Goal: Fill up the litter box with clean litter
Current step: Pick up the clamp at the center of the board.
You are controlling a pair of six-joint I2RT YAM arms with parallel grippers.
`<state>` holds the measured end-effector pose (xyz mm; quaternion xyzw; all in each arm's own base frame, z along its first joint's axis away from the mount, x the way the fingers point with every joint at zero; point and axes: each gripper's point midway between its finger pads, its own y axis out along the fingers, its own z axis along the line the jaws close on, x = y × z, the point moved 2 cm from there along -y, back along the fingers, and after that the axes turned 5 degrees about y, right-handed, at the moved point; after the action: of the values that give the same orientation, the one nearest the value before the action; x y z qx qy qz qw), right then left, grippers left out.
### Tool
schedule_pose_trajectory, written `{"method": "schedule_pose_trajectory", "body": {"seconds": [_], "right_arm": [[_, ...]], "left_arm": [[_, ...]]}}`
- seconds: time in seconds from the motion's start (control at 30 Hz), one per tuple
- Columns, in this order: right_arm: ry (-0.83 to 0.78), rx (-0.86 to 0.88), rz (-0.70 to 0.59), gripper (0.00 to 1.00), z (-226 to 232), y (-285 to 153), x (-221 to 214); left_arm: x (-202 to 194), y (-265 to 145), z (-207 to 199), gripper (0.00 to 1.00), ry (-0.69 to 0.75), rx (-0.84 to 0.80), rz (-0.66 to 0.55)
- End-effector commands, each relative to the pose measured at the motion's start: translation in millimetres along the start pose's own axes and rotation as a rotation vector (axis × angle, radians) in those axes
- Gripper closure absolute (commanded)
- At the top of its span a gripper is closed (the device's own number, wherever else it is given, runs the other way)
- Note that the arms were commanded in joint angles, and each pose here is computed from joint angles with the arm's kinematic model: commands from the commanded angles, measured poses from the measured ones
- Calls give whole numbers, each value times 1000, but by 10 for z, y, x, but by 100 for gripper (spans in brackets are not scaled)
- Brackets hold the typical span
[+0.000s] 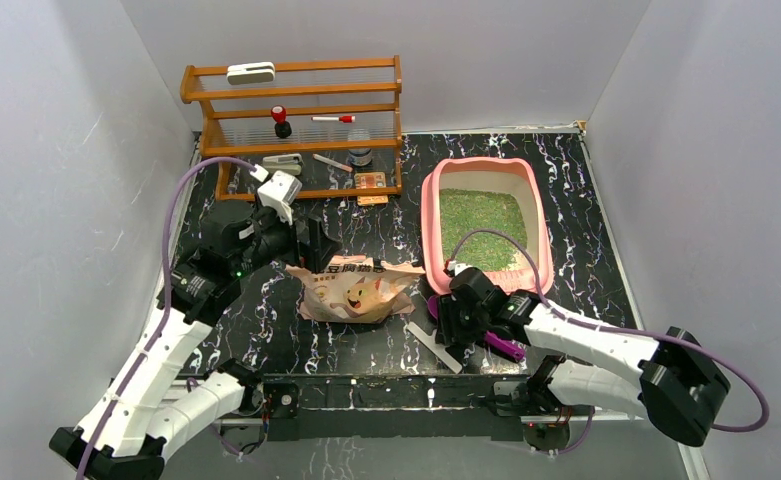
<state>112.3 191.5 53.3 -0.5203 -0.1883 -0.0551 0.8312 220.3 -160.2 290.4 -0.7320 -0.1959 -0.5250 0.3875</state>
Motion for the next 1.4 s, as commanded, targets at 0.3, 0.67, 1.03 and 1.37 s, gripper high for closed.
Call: {"method": "schedule_pose_trajectory", "body": {"seconds": [0.3,0.67,1.03,1.37], "right_arm": [[-126,112,-64,65,237,91,212],[-192,126,9,67,232,171,116],[-286,320,21,100,508,-73,71],[-333,503,7,100,870,-498,150]], "left_arm": [[19,21,-9,2,25,-17,21],[-50,-72,-2,2,19,1,37],[-102,-2,7,2,-5,-1,68],[-6,91,-20,2,-135,9,60]]}}
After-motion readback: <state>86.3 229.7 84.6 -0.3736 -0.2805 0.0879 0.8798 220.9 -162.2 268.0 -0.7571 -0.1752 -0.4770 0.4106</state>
